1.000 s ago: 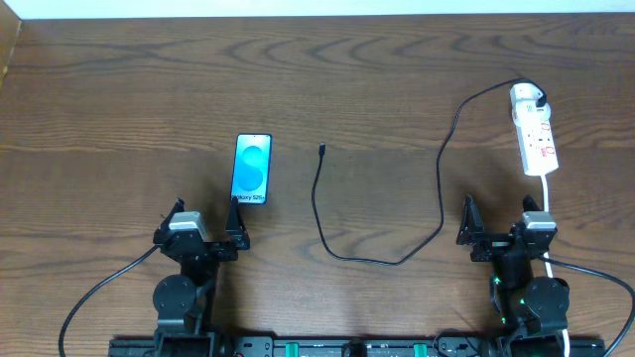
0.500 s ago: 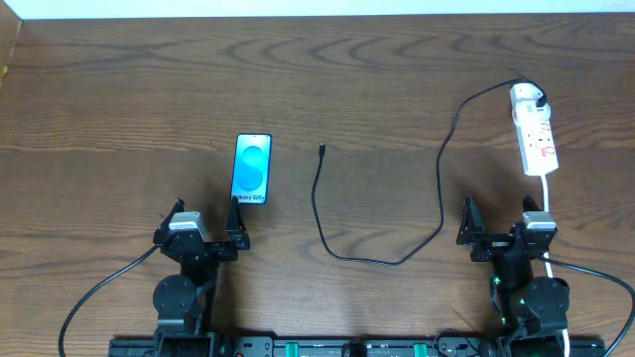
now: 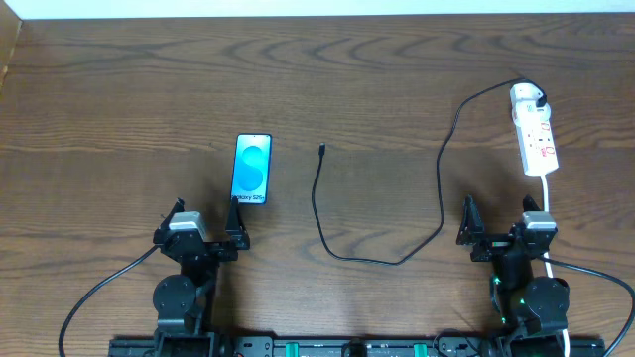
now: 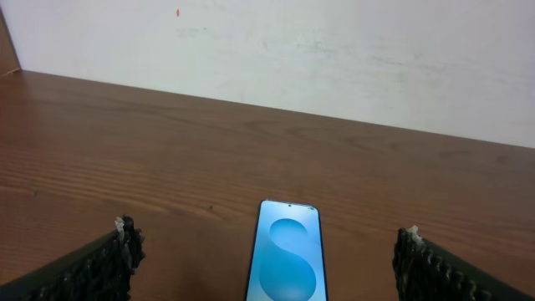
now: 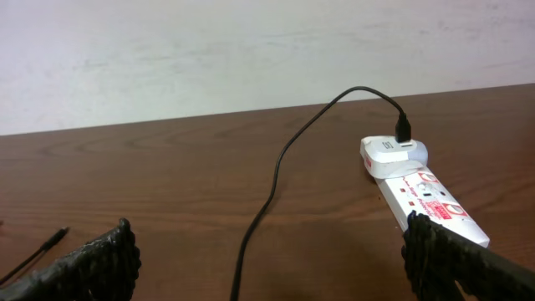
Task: Plug charger to phone and switch on socket
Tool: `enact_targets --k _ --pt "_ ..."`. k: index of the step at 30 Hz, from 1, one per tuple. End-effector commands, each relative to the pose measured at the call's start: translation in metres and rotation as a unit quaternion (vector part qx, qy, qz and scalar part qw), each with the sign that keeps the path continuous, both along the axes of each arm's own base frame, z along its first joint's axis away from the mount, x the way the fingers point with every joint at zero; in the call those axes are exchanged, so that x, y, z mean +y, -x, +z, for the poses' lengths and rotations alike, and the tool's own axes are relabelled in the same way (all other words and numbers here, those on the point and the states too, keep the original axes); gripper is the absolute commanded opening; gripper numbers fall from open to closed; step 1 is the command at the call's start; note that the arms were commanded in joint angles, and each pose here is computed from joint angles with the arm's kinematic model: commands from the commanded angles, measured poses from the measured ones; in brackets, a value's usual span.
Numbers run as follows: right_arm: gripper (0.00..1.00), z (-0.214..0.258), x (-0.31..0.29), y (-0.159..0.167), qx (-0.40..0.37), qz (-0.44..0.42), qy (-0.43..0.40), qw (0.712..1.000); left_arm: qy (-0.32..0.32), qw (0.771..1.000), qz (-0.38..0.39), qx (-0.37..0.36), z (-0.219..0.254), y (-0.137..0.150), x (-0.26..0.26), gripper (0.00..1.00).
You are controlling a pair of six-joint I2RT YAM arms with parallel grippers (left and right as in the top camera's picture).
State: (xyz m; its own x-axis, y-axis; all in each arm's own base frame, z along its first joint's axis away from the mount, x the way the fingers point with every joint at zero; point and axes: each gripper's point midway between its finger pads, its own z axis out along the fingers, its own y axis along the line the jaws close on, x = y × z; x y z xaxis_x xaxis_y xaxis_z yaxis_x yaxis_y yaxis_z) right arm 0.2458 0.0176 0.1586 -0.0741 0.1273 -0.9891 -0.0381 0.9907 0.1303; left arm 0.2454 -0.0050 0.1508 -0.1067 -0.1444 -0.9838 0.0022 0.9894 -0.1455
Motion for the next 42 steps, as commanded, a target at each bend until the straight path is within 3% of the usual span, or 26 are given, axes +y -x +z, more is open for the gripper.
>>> enact_targets --k 1,34,42 --pt "0.99 -0.0011 -0.0012 0.0 0.001 -0.002 0.001 1.0 -0.006 1.0 0.008 0.028 -0.0158 0.0014 0.003 0.98" --pt "0.99 -0.0011 -0.0013 0.0 0.001 -0.002 0.001 1.0 -0.006 1.0 0.008 0.028 -0.0158 0.0014 0.003 0.98" --pt "0.99 -0.0011 -0.0012 0.0 0.001 -0.002 0.001 1.0 -0.031 0.999 0.033 0.029 -0.0157 0.0016 0.0127 0.98"
